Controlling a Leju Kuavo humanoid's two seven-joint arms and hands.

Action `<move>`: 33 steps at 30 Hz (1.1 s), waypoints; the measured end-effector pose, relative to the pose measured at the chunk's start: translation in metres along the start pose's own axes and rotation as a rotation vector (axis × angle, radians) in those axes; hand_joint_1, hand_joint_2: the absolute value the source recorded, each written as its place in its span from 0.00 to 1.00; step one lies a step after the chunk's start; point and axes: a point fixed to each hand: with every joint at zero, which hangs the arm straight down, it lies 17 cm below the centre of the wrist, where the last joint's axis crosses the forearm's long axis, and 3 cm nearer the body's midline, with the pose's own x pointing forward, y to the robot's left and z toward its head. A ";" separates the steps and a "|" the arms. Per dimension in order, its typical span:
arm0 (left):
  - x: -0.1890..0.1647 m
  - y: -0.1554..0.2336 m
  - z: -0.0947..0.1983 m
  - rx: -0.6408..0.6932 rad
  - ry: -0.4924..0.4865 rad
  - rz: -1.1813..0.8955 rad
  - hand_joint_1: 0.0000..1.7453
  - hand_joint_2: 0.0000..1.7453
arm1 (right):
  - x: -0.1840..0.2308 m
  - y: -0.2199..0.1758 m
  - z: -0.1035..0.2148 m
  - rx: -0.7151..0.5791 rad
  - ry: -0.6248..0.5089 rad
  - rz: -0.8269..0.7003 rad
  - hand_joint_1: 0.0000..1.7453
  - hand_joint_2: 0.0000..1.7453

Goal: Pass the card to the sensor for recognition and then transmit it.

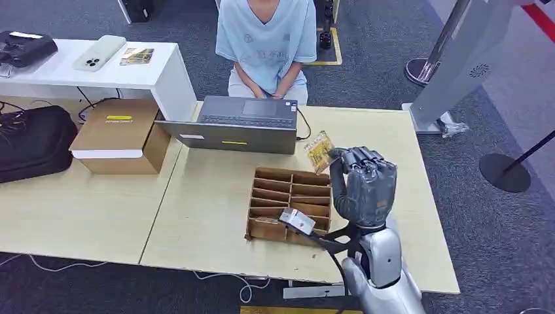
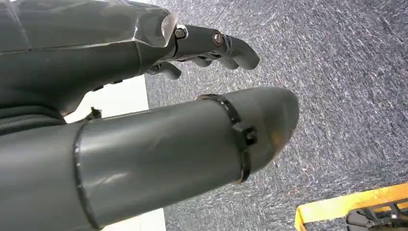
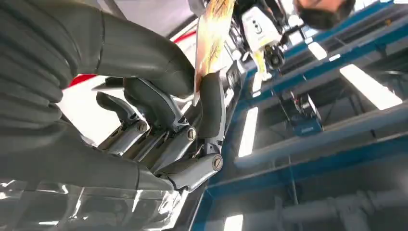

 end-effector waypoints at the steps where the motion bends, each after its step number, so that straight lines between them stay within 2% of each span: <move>1: 0.000 0.000 0.000 -0.001 0.000 0.000 0.00 0.00 | -0.003 -0.002 -0.004 -0.009 -0.001 0.007 1.00 1.00; 12: 0.000 0.000 0.000 -0.003 -0.001 -0.002 0.00 0.00 | -0.022 -0.026 -0.049 -0.110 -0.015 0.062 1.00 1.00; 19: 0.001 0.000 0.000 -0.005 -0.003 -0.004 0.00 0.00 | -0.035 -0.026 -0.074 -0.121 -0.014 0.086 1.00 1.00; 25: 0.002 0.001 0.000 -0.005 -0.007 -0.010 0.00 0.00 | -0.045 -0.008 -0.092 -0.052 -0.004 0.096 1.00 1.00; 33: 0.003 0.000 0.000 -0.009 -0.010 -0.020 0.00 0.00 | -0.066 0.027 -0.139 0.108 0.019 0.113 1.00 1.00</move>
